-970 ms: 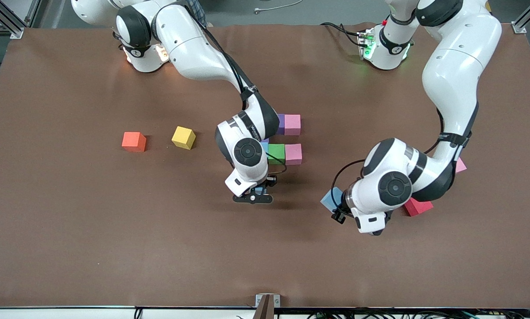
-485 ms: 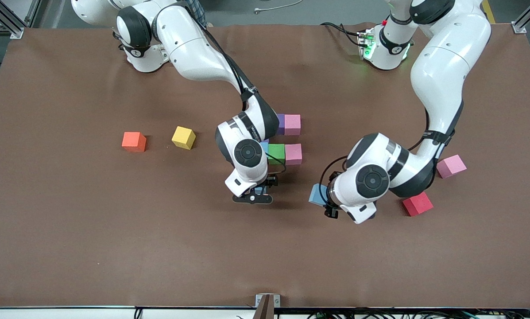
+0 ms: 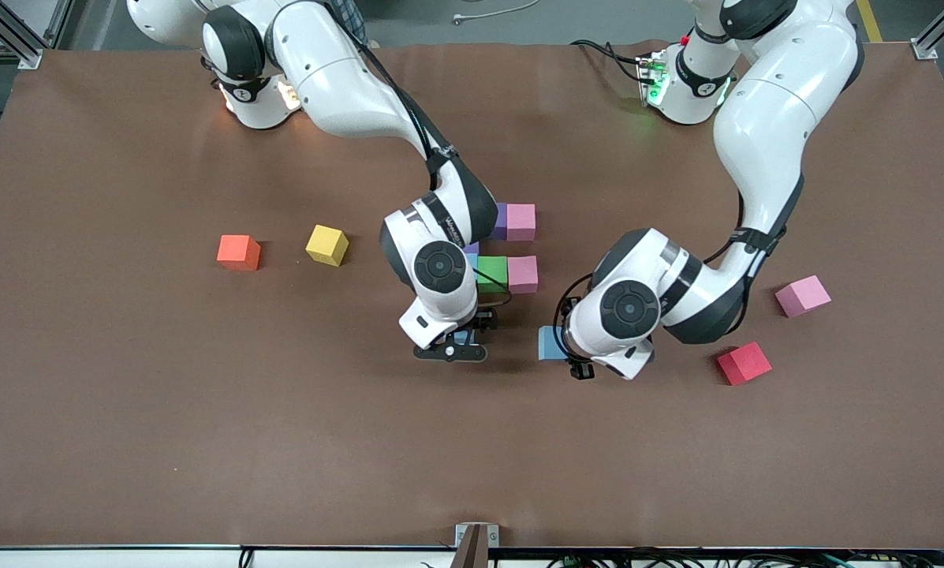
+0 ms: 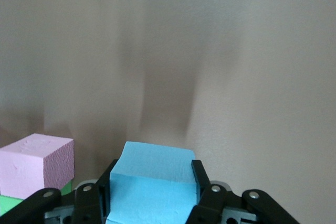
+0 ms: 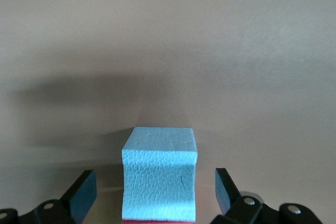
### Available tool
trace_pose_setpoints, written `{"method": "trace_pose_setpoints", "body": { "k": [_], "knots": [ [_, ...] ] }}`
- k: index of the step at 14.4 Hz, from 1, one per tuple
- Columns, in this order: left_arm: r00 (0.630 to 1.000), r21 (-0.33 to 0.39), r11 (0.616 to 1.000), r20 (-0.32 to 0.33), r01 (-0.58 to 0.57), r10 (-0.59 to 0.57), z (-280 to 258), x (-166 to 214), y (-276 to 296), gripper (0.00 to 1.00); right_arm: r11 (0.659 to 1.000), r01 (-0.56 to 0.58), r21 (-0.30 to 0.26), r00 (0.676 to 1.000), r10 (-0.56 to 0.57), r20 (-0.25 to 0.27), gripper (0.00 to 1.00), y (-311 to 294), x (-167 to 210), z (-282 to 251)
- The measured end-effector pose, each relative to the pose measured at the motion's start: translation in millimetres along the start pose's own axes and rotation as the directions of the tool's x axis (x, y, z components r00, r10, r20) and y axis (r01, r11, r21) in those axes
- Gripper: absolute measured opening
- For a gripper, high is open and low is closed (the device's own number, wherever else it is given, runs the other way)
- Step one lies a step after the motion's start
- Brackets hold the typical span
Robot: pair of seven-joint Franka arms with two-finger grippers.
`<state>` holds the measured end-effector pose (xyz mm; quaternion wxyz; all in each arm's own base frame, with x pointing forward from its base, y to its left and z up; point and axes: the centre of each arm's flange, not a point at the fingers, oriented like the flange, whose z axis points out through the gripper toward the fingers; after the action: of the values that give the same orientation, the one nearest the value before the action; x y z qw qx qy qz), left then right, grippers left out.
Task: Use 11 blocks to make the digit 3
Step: 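Lower both blue cubes below the column with both grippers, then release blue and withdraw the right gripper while the left gripper holds blue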
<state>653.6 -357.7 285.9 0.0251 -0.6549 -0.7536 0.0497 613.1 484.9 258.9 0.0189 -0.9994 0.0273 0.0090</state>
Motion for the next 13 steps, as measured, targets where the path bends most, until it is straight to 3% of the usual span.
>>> {"method": "trace_pose_setpoints", "body": {
  "k": [3, 7, 9, 13],
  "knots": [
    [0.999, -0.026, 0.999, -0.044, 0.024, -0.025, 14.2, -23.6, -18.0, 0.58, 0.999, -0.02, 0.028, 1.0, 0.021, -0.005, 1.0, 33.2, 25.8, -56.4],
    [0.997, -0.08, 0.995, -0.053, 0.054, -0.058, 35.8, -56.3, -39.3, 0.58, 0.999, 0.016, -0.035, 0.998, -0.014, 0.057, 1.0, 120.7, 61.2, -116.2],
    [0.996, -0.116, 0.992, -0.067, 0.052, -0.06, 50.1, -74.0, -53.1, 0.58, 0.994, 0.086, -0.065, 0.993, -0.08, 0.085, 1.0, 154.3, 68.7, -138.7],
    [0.996, -0.135, 0.99, -0.075, 0.044, -0.054, 71.7, -93.4, -70.6, 0.58, 0.987, 0.136, -0.084, 0.984, -0.124, 0.131, 1.0, 207.3, 74.5, -178.4]
  ]
}}
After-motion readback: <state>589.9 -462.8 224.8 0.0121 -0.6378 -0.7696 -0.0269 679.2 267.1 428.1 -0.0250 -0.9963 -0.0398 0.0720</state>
